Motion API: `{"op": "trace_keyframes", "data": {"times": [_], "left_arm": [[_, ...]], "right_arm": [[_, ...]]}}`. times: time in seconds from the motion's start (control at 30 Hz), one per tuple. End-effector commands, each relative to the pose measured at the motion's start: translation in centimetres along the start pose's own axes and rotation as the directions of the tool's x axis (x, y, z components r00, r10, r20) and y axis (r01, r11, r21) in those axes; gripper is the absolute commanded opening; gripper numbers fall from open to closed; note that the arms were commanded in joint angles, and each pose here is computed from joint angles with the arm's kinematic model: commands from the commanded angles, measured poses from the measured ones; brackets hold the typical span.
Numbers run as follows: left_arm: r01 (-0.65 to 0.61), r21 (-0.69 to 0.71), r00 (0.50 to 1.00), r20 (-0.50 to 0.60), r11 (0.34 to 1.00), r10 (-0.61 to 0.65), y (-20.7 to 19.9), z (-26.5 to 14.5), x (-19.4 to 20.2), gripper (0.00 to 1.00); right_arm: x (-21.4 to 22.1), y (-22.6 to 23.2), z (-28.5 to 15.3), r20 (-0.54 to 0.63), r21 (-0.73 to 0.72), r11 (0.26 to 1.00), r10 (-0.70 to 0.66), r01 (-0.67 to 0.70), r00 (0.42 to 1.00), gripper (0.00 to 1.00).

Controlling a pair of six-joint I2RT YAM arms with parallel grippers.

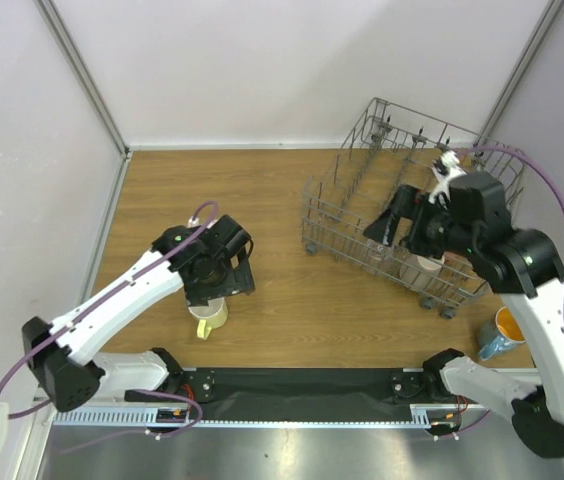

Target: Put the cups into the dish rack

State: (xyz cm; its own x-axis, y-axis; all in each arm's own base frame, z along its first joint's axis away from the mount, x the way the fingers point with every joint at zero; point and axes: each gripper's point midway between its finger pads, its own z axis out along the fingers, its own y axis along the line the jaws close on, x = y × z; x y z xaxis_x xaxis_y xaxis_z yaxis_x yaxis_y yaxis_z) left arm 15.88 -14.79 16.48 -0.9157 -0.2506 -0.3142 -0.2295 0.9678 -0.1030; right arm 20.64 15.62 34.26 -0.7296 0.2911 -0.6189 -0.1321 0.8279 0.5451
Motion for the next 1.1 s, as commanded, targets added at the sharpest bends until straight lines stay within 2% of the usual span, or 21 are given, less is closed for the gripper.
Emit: {"op": "trace_keyframes", "data": {"times": [0.0, 0.13, 0.4, 0.67, 0.73, 0.83, 0.9, 0.93, 1.07], "left_arm": [[-0.008, -0.061, 0.998, 0.055, 0.998, 0.012, 0.1, 1.7, -1.1, 1.0], [-0.028, -0.163, 0.999, 0.028, 0.986, 0.033, 0.7, 4.0, -0.8, 0.96], [-0.002, -0.179, 1.0, 0.025, 0.984, 0.007, 0.2, 6.8, -0.5, 0.88], [-0.022, -0.216, 1.0, 0.007, 0.976, 0.024, 0.9, 9.0, -0.1, 0.7], [-0.028, -0.222, 1.0, -0.003, 0.975, 0.028, 1.1, 9.5, 0.0, 0.62], [-0.046, -0.238, 0.999, -0.016, 0.97, 0.044, 1.4, 9.8, 0.0, 0.58], [-0.054, -0.25, 0.999, -0.017, 0.967, 0.052, 1.6, 9.9, -0.1, 0.49], [-0.054, -0.251, 0.999, -0.015, 0.967, 0.052, 1.5, 9.8, -0.2, 0.39], [-0.049, -0.261, 0.999, -0.012, 0.964, 0.047, 1.8, 9.3, -0.5, 0.16]], "right_arm": [[0.8, 1.3, -2.7, 0.029, -0.139, 0.99, 0.038, -0.034, 0.999, 1.0], [1.2, 1.2, -3.9, 0.047, -0.16, 0.986, 0.054, -0.046, 0.997, 1.0], [1.5, 0.7, -4.5, 0.018, -0.131, 0.991, 0.024, -0.022, 1.0, 1.0], [1.3, 0.2, -4.0, -0.012, -0.098, 0.995, 0.006, -0.007, 1.0, 1.0], [1.3, 0.1, -4.0, -0.017, -0.089, 0.996, -0.002, 0.0, 1.0, 1.0], [1.4, -0.2, -3.9, -0.022, -0.078, 0.997, -0.001, -0.001, 1.0, 1.0], [1.5, -0.5, -3.8, -0.023, -0.069, 0.998, 0.003, -0.005, 1.0, 1.0], [1.5, -0.5, -3.8, -0.023, -0.068, 0.998, 0.003, -0.004, 1.0, 1.0], [1.8, -1.1, -3.4, -0.037, -0.051, 0.999, 0.007, -0.009, 0.999, 1.0]]}}
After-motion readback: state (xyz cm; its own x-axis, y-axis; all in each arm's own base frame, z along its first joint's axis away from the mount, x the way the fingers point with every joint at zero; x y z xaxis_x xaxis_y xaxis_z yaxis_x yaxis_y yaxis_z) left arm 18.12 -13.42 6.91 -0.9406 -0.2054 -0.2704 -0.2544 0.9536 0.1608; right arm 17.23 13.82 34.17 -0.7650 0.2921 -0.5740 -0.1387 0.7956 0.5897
